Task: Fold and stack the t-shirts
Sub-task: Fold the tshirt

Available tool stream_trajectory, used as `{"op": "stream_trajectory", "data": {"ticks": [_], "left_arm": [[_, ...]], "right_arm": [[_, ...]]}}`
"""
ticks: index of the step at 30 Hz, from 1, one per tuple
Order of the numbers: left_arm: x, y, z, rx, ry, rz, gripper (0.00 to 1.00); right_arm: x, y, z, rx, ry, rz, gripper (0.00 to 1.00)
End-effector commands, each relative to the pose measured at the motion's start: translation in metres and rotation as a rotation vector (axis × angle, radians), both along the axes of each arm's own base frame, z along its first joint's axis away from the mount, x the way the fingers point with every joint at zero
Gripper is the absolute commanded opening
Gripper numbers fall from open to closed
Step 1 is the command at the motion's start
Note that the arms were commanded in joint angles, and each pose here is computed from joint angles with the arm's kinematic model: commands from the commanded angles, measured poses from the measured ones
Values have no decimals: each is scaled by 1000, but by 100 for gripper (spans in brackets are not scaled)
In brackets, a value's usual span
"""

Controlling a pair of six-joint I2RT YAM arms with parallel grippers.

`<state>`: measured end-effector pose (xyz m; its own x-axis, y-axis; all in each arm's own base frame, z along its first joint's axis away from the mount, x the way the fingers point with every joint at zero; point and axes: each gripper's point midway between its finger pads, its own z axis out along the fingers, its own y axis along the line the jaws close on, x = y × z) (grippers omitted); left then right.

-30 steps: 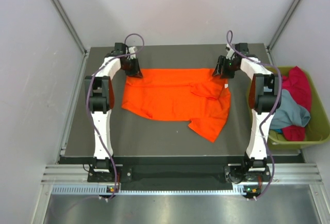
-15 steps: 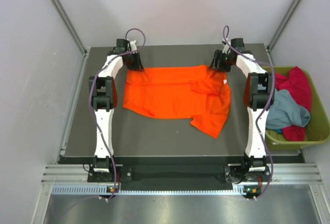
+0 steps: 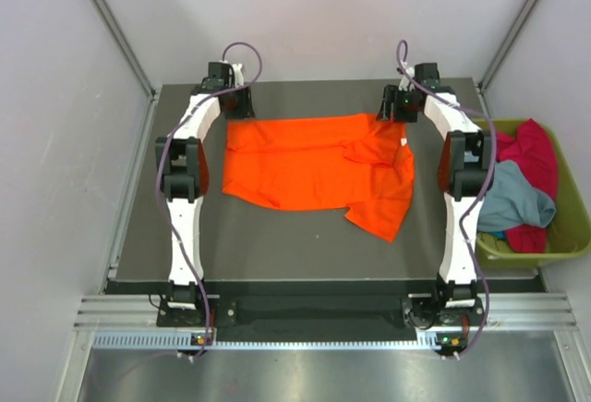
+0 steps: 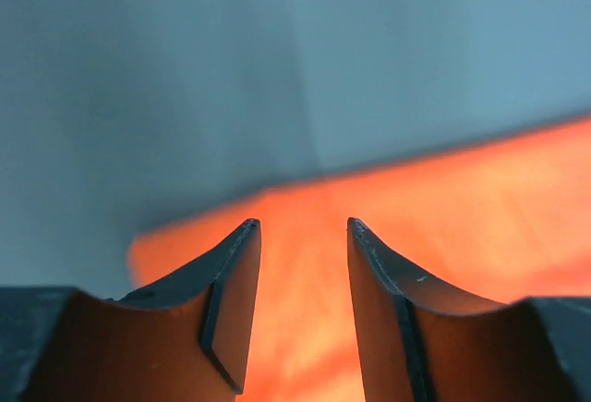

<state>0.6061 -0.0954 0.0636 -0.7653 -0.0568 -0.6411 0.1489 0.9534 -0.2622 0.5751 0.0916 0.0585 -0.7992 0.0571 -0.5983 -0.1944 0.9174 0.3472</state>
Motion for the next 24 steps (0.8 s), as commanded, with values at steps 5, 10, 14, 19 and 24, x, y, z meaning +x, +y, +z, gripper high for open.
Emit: {"op": "stream_trajectory", "data": {"ticks": [5,10,14,19,24], "left_arm": [[-64,17,133,198,-256,-231,47],[-132,46,99,352,-84,-329,45],[-182,52,68,278,148,-379,42],[-208,44,41,167,380,-380,39],[-209,35,23,94,474,-369,34]], "right_arm": [[-45,-3,148,-134,-303,124,68],[-95,-7,146,-174,-280,136,69],[-129,-10,145,-194,-241,157,70],[-169,0,141,-160,-186,243,70],[-232,8,81,-223,-65,362,68]]}}
